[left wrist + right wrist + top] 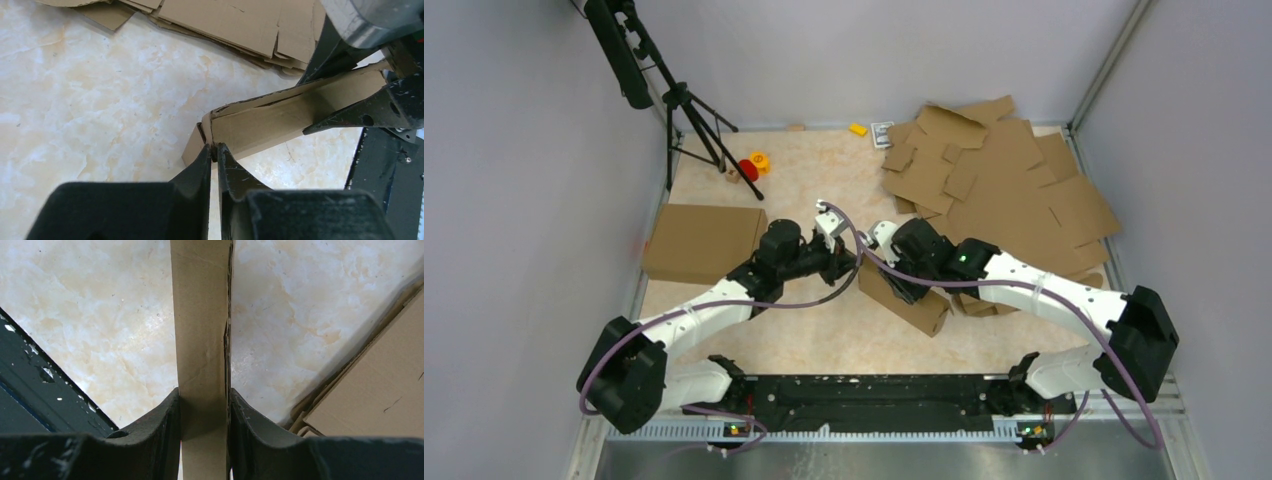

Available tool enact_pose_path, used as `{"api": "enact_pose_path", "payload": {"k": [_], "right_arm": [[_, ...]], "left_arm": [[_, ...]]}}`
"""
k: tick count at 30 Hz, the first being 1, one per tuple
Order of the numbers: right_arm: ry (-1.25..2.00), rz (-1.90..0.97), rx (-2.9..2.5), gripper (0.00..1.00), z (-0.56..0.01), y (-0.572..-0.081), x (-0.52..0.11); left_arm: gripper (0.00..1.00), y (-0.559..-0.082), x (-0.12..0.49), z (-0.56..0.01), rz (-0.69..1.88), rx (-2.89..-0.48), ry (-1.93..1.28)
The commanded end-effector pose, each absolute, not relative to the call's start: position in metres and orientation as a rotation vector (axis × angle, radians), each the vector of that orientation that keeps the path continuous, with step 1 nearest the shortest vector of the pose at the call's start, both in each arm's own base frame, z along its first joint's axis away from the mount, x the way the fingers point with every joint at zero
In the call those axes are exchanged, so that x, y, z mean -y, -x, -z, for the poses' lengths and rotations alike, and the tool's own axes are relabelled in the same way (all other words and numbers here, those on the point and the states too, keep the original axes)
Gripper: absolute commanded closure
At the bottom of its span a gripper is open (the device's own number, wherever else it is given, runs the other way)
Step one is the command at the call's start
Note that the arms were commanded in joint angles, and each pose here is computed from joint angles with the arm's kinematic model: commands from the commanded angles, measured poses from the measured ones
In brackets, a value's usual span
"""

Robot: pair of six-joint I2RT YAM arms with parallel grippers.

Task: Fold the paper box
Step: Close the paper box at the center of the board.

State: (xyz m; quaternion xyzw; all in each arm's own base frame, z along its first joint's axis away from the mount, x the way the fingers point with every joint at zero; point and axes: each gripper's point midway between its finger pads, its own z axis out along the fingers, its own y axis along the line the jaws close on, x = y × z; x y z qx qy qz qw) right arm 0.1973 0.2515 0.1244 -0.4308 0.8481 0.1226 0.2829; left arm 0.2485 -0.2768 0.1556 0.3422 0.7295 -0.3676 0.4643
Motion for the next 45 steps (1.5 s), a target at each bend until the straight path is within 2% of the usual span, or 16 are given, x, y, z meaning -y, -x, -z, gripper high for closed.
{"api": "enact_pose_path", "payload": {"k": [1,5,7,13,21,25,30,35,43,45], "right_arm": [[1.153,-0.295,-2.249,0.87,-0.128,-0.202,-0.254],[1.161,-0.321,-2.245,0.87,-0.128,-0.199,-0.256],[1.165,-0.330,-2.249,0.87,-0.128,-0.199,-0.257],[1.172,-0.347,-2.246,0.87,-0.131,-0.198,-0.260],[1.183,-0.356,-2.265,0.87,-0.128,-0.196,-0.262],[1.182,-0.355,-2.268,0.87,-0.128,-0.196,-0.262],[1.180,-0.356,-2.272,0.87,-0.127,-0.195,-0.261],[1.179,-0.355,-2.273,0.87,-0.128,-0.195,-0.261],[1.180,-0.353,-2.277,0.87,-0.128,-0.195,-0.262],[1.177,-0.354,-2.278,0.87,-0.129,-0.195,-0.262]], "left_arm": [[0.83,-0.254,0.275,-0.172,0.878,-1.777,-0.798],[0.56,-0.258,0.271,-0.180,0.865,-1.749,-0.753],[0.52,-0.263,0.267,-0.188,0.848,-1.736,-0.726],[0.52,-0.271,0.268,-0.205,0.839,-1.717,-0.738],[0.58,-0.270,0.285,-0.195,0.908,-1.759,-0.851],[0.72,-0.272,0.290,-0.190,0.925,-1.793,-0.877],[0.78,-0.267,0.291,-0.192,0.951,-1.793,-0.888],[0.91,-0.260,0.291,-0.190,0.978,-1.816,-0.894],[0.96,-0.258,0.286,-0.180,0.958,-1.870,-0.872],[1.00,-0.260,0.284,-0.177,0.938,-1.880,-0.870]]}}
